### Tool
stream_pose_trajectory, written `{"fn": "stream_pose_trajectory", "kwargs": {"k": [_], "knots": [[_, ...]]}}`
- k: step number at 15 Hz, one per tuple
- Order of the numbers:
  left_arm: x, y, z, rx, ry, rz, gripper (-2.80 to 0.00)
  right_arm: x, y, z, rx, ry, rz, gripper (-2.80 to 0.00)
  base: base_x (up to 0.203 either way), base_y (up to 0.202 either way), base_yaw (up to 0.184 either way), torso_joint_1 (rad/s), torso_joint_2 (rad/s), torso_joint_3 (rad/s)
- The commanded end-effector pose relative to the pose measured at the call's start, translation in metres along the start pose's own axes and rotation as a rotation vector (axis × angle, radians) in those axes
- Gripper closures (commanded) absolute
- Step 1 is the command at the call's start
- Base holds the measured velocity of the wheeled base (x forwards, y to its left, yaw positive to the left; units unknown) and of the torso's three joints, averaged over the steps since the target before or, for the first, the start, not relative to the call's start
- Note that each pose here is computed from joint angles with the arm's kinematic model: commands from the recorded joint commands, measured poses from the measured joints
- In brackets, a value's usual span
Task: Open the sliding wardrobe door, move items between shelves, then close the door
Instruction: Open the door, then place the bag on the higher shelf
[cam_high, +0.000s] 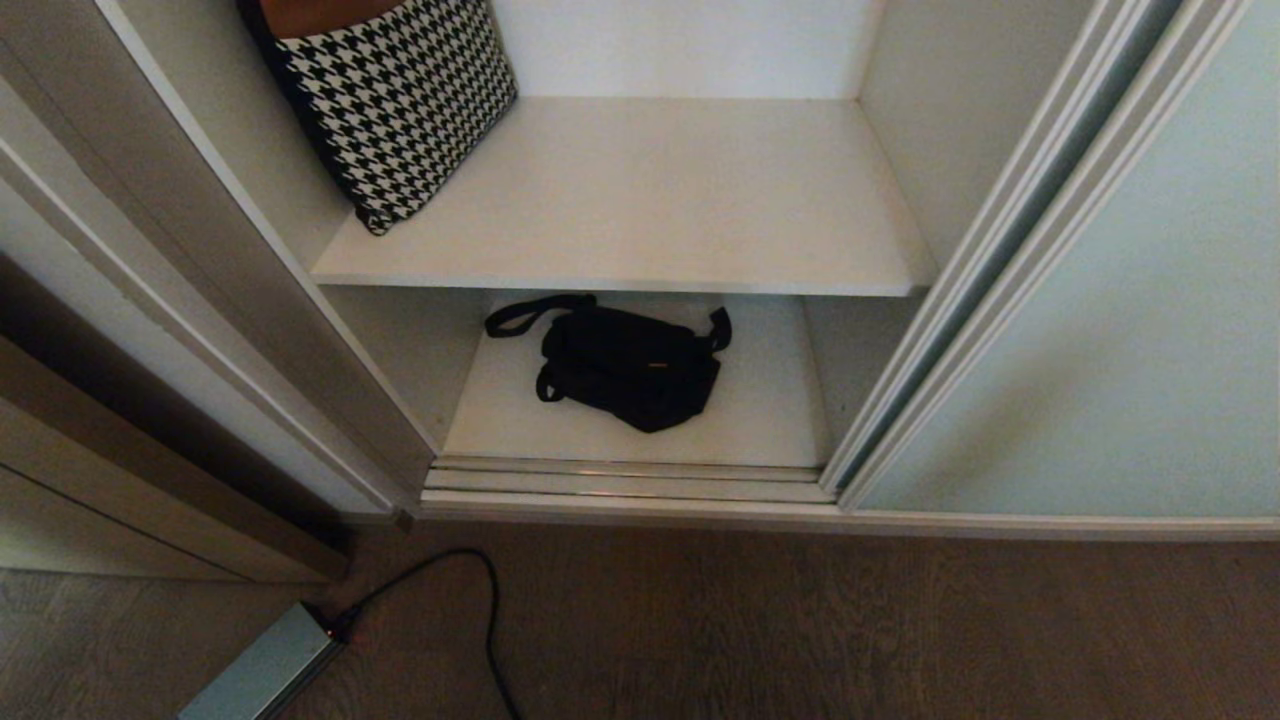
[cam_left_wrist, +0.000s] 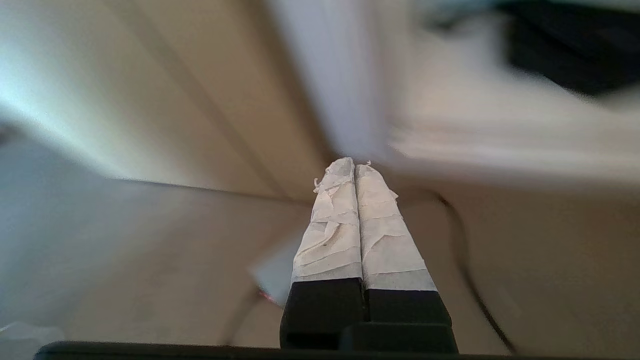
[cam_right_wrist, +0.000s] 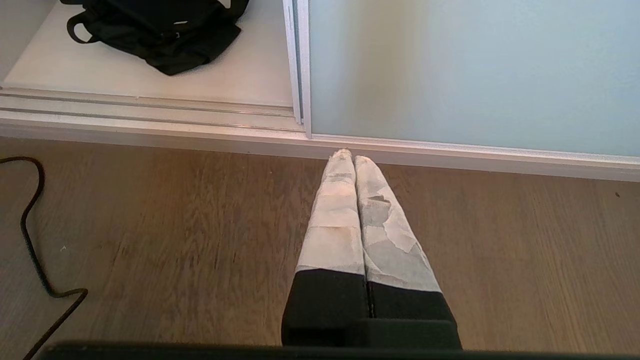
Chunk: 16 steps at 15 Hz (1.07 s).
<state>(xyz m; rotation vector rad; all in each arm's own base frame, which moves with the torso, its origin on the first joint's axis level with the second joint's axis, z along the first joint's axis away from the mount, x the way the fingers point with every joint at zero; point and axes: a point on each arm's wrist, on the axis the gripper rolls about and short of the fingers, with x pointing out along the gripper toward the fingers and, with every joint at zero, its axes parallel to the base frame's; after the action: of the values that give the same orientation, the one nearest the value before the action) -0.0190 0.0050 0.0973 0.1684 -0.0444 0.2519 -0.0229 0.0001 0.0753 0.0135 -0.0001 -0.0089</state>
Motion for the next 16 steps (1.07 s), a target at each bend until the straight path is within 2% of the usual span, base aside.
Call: {"fn": "stream_pose_trajectory", "kwargs": {"k": [1,5,16], "knots": [[-0.009,-0.004,-0.011,-0.055,0.016,-0.171,0.00,0.000,0.000,0.000,0.000,0.000,0.000,0.00,0.000,0.000,0.000,0.000,0.00,0.000],[-0.006,-0.008,-0.022,-0.064,0.044,-0.263,0.00,0.000,0.000,0.000,0.000,0.001,0.000,0.00,0.000,0.000,0.000,0.000,0.00,0.000],[-0.007,-0.008,-0.020,-0.086,0.036,-0.261,0.00,0.000,0.000,0.000,0.000,0.000,0.000,0.00,0.000,0.000,0.000,0.000,0.00,0.000]]}}
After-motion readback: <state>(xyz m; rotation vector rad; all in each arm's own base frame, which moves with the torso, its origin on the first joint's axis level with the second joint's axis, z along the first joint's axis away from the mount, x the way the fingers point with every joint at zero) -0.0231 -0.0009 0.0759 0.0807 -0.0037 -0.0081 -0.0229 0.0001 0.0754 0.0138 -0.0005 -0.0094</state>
